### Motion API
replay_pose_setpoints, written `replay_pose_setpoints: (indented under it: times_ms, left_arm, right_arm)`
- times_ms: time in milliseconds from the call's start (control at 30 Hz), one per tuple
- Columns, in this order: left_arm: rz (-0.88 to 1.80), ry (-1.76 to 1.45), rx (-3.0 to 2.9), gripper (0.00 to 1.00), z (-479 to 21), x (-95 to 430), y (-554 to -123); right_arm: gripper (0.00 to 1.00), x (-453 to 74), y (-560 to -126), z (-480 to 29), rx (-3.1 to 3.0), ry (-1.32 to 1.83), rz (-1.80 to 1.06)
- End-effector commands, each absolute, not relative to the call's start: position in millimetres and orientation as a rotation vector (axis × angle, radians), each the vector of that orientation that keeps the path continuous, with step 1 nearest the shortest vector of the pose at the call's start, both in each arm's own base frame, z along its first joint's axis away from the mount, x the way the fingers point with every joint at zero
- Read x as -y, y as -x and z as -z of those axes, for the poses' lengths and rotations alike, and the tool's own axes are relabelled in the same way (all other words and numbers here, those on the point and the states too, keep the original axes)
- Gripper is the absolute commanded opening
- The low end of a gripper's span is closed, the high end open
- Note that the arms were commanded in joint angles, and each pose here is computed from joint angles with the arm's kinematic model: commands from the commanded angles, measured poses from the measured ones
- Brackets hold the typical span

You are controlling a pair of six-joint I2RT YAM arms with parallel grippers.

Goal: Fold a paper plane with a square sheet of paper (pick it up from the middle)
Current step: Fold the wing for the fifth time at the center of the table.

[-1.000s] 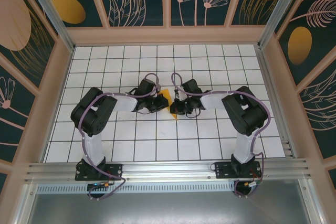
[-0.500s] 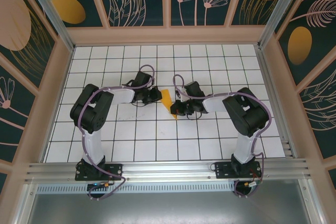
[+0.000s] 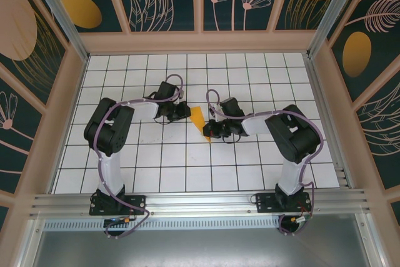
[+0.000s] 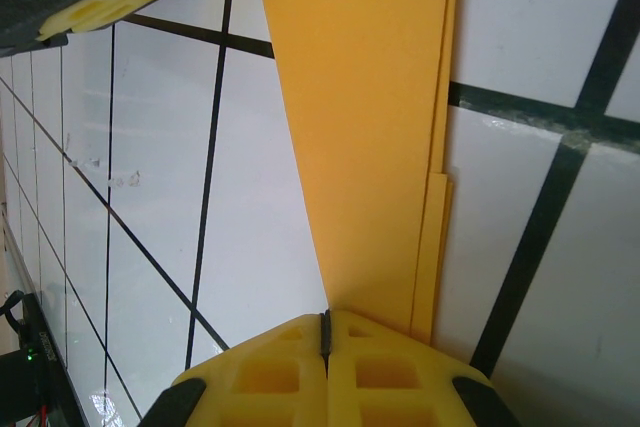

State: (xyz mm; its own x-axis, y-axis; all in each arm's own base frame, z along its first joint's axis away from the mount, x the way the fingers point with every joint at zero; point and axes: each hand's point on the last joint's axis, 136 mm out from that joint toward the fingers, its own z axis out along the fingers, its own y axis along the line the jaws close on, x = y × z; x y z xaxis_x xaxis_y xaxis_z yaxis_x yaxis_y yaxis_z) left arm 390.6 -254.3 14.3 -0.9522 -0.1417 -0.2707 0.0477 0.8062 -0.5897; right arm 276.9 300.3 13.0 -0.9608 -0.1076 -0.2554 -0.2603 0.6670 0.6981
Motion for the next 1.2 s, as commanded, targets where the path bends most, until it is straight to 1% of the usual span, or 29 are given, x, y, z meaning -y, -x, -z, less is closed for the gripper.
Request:
replay_pose_setpoints:
  times_ms: [0, 267, 433, 600, 733, 800, 933, 1067, 1167]
  left_arm:
    - [0.595, 0.124, -2.666, 0.13, 6.3, 202.4, -422.3]
    - [0.522, 0.137, -2.651, 0.13, 5.9, 183.2, -441.6]
    - [0.552, 0.133, -2.621, 0.14, -16.4, 188.2, -452.6]
    - [0.767, 0.141, -2.511, 0.15, -79.8, 207.9, -445.7]
    - [0.961, 0.155, -2.445, 0.15, -103.1, 227.0, -423.7]
    - [1.043, 0.146, -2.441, 0.14, -103.4, 241.7, -409.9]
    - [1.119, 0.106, -2.477, 0.13, -89.8, 273.0, -387.3]
    - [1.121, 0.085, -2.539, 0.11, -65.4, 292.8, -375.5]
    - [1.098, 0.102, -2.58, 0.11, -47.3, 294.7, -371.5]
  right_arm:
    - [0.01, -235.7, -210.7, 60.5, -3.103, 0.14, -0.851]
    - [0.01, -232.6, -207.7, 62.4, -3.109, 0.134, -0.837]
    - [0.01, -234.2, -210.0, 60.6, -3.102, 0.128, -0.846]
    - [0.01, -237.0, -212.1, 55.4, -3.087, 0.134, -0.866]
    - [0.01, -239.3, -213.5, 53.0, -3.081, 0.135, -0.881]
    - [0.01, -241.2, -214.7, 50.7, -3.073, 0.138, -0.894]
    - [0.01, -245.0, -217.9, 46.5, -3.059, 0.144, -0.917]
    - [0.01, -247.3, -221.0, 44.1, -3.052, 0.144, -0.923]
    - [0.01, -248.6, -223.2, 41.9, -3.044, 0.147, -0.926]
